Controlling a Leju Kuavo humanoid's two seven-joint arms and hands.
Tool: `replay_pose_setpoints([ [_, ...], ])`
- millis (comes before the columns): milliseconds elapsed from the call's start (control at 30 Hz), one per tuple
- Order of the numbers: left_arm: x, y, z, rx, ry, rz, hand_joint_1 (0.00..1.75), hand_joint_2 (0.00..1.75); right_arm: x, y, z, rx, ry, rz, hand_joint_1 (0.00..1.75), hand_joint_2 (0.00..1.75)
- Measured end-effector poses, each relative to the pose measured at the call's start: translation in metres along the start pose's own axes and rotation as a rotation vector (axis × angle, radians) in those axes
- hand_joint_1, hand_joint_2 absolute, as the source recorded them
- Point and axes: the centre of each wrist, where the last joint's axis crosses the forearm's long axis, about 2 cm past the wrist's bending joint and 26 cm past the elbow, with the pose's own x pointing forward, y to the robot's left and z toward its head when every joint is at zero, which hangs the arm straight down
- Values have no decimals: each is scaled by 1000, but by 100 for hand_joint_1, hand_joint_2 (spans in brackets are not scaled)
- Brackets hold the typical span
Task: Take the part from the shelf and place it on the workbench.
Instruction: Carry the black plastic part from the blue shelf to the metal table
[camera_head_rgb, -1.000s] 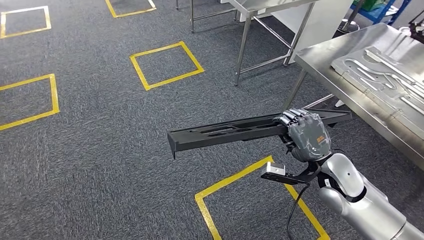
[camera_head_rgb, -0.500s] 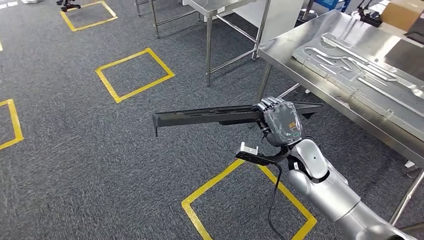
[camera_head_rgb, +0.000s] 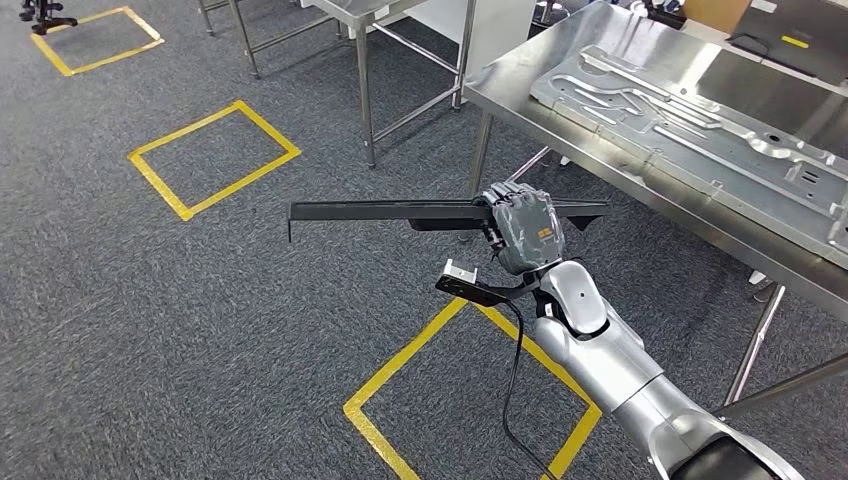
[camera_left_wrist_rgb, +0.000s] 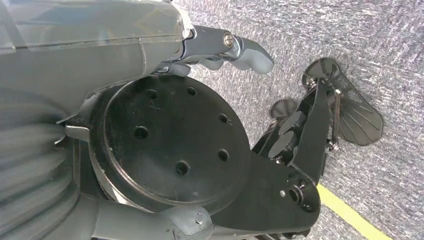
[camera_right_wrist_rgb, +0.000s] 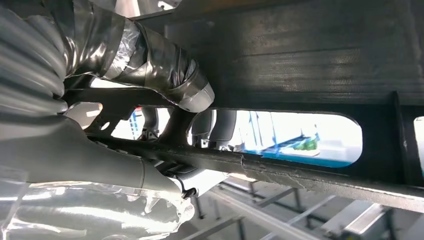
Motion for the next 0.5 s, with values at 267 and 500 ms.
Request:
replay_pose_setpoints([
  [267, -1, 3, -1, -18, -9, 5, 0, 175, 5, 0, 1, -13, -2, -10, 175, 175],
  [500, -6, 8, -2, -62, -55, 12, 0, 175, -27, -39, 58, 19, 29, -39, 175, 175],
])
